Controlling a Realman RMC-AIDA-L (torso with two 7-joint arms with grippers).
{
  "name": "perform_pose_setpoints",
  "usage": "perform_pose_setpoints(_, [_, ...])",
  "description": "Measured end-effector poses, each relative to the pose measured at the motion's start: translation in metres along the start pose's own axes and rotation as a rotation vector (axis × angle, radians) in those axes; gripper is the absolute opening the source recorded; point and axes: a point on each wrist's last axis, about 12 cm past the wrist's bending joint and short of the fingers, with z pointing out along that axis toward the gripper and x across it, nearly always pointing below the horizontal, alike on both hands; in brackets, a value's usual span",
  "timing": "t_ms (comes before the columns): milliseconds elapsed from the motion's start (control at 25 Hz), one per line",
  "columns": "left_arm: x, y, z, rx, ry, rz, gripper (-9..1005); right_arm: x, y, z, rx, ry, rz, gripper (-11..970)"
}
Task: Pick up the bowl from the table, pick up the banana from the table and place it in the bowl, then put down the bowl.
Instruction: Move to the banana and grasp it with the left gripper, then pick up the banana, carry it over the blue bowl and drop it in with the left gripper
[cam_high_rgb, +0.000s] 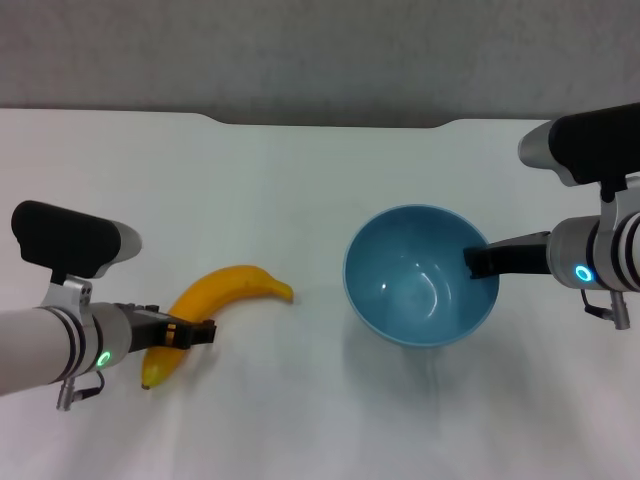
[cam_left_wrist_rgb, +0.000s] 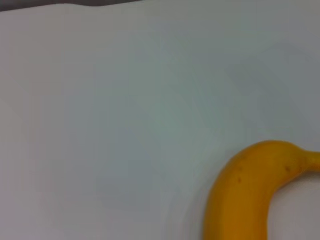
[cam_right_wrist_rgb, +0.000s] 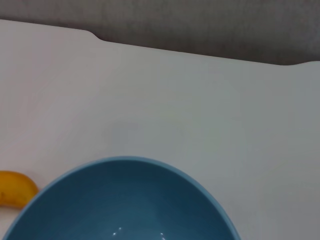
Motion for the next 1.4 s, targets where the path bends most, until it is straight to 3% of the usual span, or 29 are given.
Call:
perform_pose_setpoints(640, [0.004,0.004,0.004,-0.021,-0.002,-0.034,872,0.001,0.002,0.0,-0.002,-0.003,-0.007,34])
perform_pose_setpoints(840, [0.004,0.005,0.003,-0.022,-0.003,-0.037,668,0.0,0.002,0.0,-0.003,-0.009,-0.008,34])
perform_pose_setpoints(1080, [0.003,0.006,0.003,-0.027,-0.01,-0.045,496,0.003,0.001,-0.001,-0.001,-0.005,-0.003,34])
perform_pose_setpoints(1240, [0.002,0.009,0.0,-0.03,-0.027,-0.072,499,0.005,0.0,-0.001,0.001,-0.002,0.0,34])
perform_pose_setpoints(1400, [-0.006,0.015,-0.017,-0.021,-0.079,-0.118,502,0.007,-0.002,0.0,0.005,0.003,0.006,33])
